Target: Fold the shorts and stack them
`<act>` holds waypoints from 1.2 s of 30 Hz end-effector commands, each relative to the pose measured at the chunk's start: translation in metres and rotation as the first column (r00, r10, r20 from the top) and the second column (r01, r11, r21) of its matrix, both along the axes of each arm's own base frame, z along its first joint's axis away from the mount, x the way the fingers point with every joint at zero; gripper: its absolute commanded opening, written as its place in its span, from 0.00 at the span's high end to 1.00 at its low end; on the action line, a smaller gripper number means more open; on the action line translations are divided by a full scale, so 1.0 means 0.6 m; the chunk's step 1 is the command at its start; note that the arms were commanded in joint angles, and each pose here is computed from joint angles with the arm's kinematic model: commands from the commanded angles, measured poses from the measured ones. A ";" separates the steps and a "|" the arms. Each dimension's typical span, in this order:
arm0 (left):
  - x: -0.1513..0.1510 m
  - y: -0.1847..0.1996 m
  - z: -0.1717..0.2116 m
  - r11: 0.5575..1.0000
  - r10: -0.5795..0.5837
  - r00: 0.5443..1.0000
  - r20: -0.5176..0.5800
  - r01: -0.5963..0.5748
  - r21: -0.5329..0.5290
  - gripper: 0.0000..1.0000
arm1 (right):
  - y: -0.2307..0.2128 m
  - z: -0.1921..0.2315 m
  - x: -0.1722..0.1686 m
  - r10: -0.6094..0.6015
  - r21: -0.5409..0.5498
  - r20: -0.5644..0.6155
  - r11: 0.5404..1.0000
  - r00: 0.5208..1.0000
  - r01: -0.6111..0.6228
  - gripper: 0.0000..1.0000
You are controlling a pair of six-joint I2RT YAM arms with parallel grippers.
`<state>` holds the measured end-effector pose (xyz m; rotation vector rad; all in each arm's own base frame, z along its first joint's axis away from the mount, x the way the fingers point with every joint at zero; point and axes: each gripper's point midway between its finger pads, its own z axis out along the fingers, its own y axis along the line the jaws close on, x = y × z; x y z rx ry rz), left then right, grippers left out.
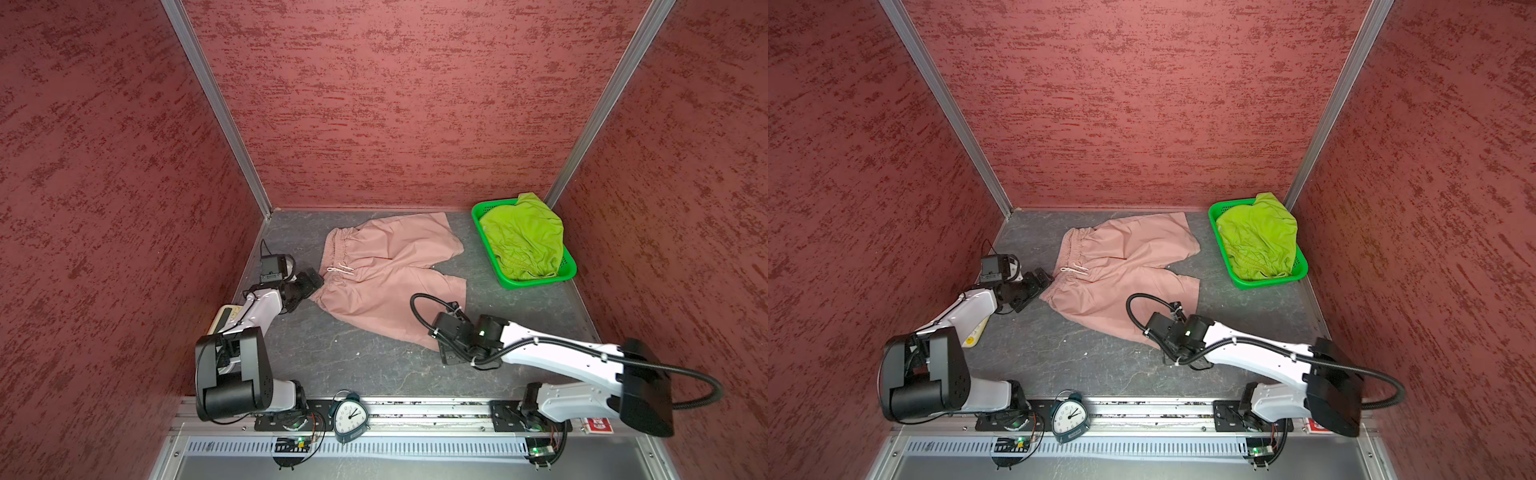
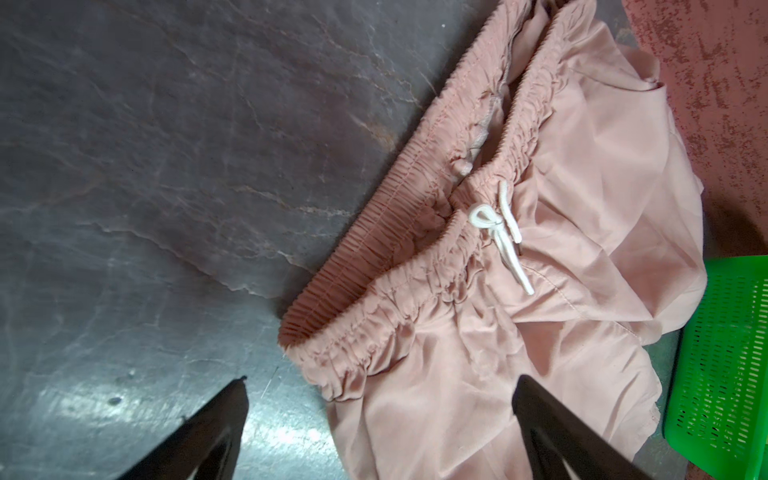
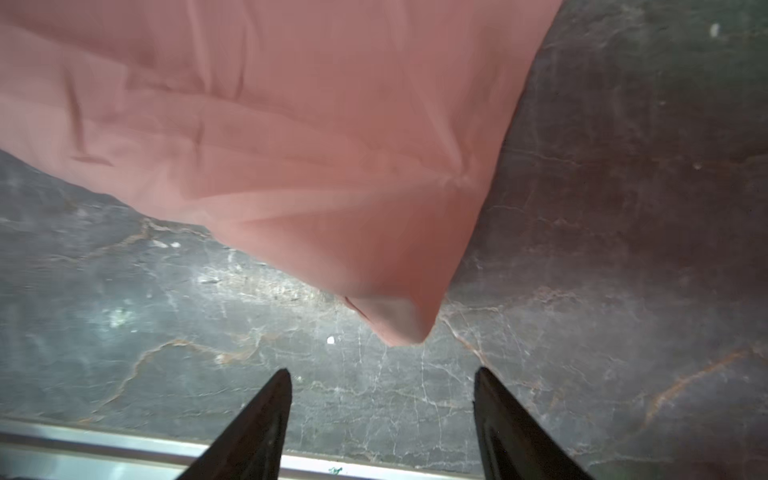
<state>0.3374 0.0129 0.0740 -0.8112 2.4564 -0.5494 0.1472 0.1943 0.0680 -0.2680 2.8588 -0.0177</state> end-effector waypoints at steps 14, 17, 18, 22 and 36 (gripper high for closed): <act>0.009 0.010 -0.049 0.998 0.037 0.999 -0.019 -0.038 -0.048 0.08 | -0.015 -0.058 0.010 0.004 -0.171 0.073 0.985 0.997 0.009 0.23; 0.010 0.010 -0.055 0.998 0.031 0.999 -0.028 -0.032 -0.049 0.09 | -0.022 -0.067 0.015 -0.047 -0.099 0.078 0.994 0.996 0.055 0.26; 0.010 0.010 -0.056 0.998 0.029 0.999 -0.027 -0.031 -0.046 0.09 | -0.023 -0.070 0.015 -0.055 -0.093 0.075 0.994 0.996 0.062 0.27; 0.015 0.014 -0.059 0.999 0.035 0.999 -0.017 -0.035 -0.031 0.12 | -0.025 -0.080 0.011 -0.076 -0.077 0.067 0.994 0.995 0.081 0.33; 0.031 0.000 -0.062 1.000 -0.007 0.999 -0.040 0.006 -0.030 1.00 | -0.041 -0.058 0.028 -0.201 0.067 0.145 0.979 0.969 0.194 0.90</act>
